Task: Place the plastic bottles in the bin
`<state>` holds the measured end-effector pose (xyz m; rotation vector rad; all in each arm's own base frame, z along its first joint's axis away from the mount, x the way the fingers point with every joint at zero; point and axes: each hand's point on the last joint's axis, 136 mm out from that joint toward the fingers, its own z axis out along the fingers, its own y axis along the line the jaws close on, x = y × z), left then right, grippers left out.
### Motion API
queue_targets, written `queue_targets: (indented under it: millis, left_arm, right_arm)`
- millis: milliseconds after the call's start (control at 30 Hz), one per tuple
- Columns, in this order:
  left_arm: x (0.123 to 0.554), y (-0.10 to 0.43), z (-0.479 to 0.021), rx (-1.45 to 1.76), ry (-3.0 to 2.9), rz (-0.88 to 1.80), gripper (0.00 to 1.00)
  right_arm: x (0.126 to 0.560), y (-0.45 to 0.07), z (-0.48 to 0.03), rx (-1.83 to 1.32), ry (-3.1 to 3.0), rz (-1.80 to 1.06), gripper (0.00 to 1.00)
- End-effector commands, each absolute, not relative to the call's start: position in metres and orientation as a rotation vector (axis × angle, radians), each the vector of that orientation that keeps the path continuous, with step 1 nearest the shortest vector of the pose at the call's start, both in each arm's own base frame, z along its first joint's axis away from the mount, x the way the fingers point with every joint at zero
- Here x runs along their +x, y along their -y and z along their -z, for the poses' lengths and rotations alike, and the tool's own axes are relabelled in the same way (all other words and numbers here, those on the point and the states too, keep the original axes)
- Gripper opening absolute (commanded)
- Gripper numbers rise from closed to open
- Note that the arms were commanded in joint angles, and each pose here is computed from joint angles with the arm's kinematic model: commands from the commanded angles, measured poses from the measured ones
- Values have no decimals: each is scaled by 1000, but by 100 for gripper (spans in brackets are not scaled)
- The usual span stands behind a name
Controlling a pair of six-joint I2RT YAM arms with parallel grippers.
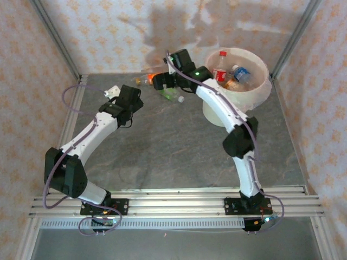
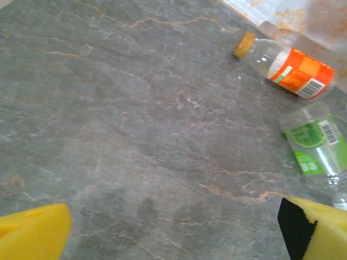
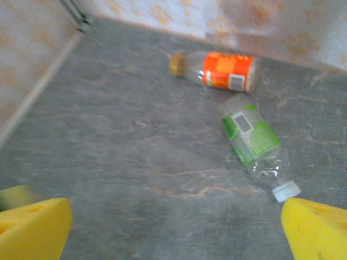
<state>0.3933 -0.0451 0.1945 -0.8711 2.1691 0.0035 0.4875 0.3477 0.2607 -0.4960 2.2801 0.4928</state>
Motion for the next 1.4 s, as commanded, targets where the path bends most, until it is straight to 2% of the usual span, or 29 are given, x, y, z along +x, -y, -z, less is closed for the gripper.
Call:
queue_targets:
  millis: [0,167,400,600,933,1033,1367]
  left_arm:
    - [383,29,-196,-883,-2145,-87,100]
    - [380,24,-189,-884,-2165,-100,100]
    - [379,22,-177,-893,-2192,-106,100]
    - [381,21,-165,-895,-2221,-122,100]
    - [390,24,-149,-892,-2268,-128,100]
    - [392,25,-145,-894,-2282,-130,100]
    - [396,30,-139,-895,-2306,-114,100]
  right_arm:
    - [513,-342,-227,-515,-2309,-339,99]
    - [537,-350,-171,-537,-2343,-263,99]
    - [561,-328,-122,-357,-2395,-77,99]
    - [564,-319,-78,-162,-2520,-189,100]
    - [568,-326,-38,-129,-2556,-228,96]
    - [568,-325,-33,-115,-2563,-226,91]
    - [570,-320,-43,-103,-2542,-188,55]
